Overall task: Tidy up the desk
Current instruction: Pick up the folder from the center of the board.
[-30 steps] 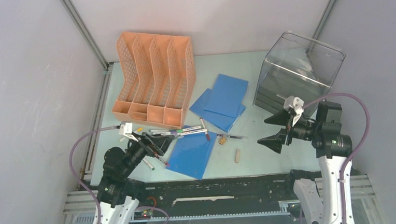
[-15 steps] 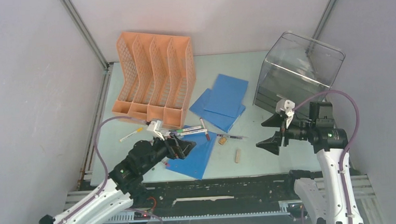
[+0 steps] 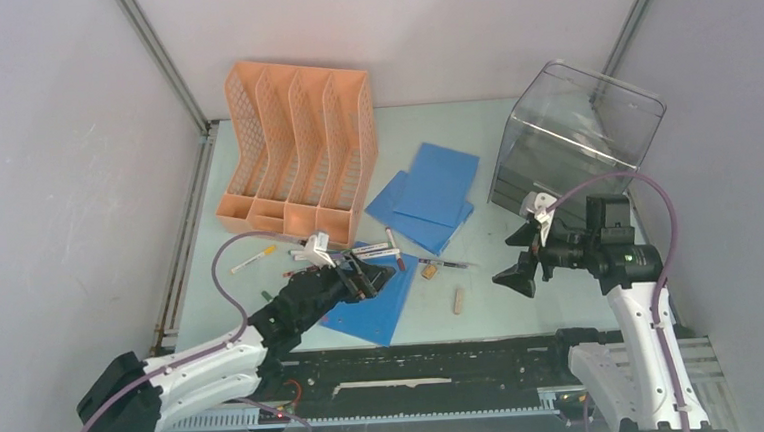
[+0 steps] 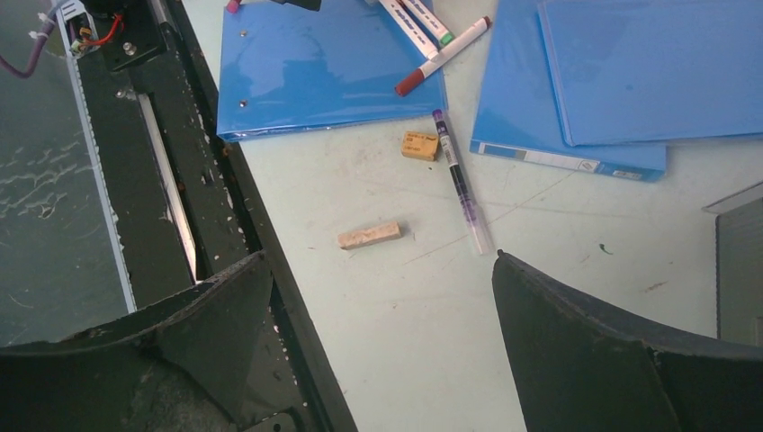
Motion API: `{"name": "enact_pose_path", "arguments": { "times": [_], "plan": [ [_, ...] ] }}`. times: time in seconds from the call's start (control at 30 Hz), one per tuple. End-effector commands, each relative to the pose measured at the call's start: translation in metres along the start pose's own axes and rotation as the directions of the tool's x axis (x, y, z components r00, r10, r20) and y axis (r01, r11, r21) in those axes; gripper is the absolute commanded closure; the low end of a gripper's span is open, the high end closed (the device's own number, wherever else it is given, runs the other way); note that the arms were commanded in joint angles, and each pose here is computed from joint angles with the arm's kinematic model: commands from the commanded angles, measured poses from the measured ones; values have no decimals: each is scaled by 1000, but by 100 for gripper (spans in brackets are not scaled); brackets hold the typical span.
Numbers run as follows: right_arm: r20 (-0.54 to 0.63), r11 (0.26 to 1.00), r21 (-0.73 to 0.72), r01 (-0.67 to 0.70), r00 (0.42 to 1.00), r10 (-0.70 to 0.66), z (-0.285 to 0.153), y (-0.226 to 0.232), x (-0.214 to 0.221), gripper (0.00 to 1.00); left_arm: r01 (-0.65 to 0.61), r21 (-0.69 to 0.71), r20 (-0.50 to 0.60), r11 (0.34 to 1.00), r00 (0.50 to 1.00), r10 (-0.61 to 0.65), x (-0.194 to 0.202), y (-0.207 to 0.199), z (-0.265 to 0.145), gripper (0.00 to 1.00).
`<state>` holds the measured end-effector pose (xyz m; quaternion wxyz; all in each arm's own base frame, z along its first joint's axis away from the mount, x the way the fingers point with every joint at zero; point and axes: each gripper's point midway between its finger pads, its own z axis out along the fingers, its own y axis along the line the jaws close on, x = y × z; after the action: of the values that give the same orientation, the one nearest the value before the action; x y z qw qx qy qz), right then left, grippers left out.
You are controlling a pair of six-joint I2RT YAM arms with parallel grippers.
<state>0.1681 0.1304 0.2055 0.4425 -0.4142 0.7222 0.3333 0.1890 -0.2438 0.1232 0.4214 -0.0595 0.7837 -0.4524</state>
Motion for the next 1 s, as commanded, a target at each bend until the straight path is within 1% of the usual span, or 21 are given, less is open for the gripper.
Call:
{"name": "enact_pose_path", "arguments": {
  "times": [0.0,0.13,0.2,0.3,0.33,0.43,0.53,0.63,0.73,0.8,0.97],
  "plan": [
    [-11,1000,12,19,1000,-19,2,-4,-1,0,65,78,73,995,995,-70,-23,-33,15,0],
    [-27,1000,12,20,999,-20,3,-4,1,0,60,66,-2,996,998,-60,-12,-39,30,0],
    [-31,1000,11,24,999,-23,4,-4,1,0,55,68,-55,996,997,-51,-4,-43,38,3],
    [-36,1000,15,25,999,-24,4,-4,2,0,22,49,-139,999,990,-15,9,-44,42,3],
    [-37,1000,15,24,999,-24,4,-4,2,0,8,35,-170,999,986,-2,14,-41,40,2],
    [-42,999,-17,40,998,-41,7,2,2,0,-35,-15,-212,999,977,31,22,-32,27,3],
    [-51,999,-22,45,998,-46,8,3,3,0,-86,-66,-220,994,973,70,23,-22,13,2],
    [-52,998,-30,46,997,-48,9,5,3,0,-143,-79,-252,987,960,119,26,-17,-1,2],
    [-51,998,-45,44,998,-47,10,7,3,0,-235,-104,-313,967,930,192,34,-10,-14,3],
    [-53,998,-49,46,997,-49,11,8,4,0,-328,-151,-375,932,892,253,43,-3,-24,3],
    [-57,998,-39,53,997,-56,11,7,4,0,-562,-240,-481,792,777,406,50,-12,-39,4]
  ]
}}
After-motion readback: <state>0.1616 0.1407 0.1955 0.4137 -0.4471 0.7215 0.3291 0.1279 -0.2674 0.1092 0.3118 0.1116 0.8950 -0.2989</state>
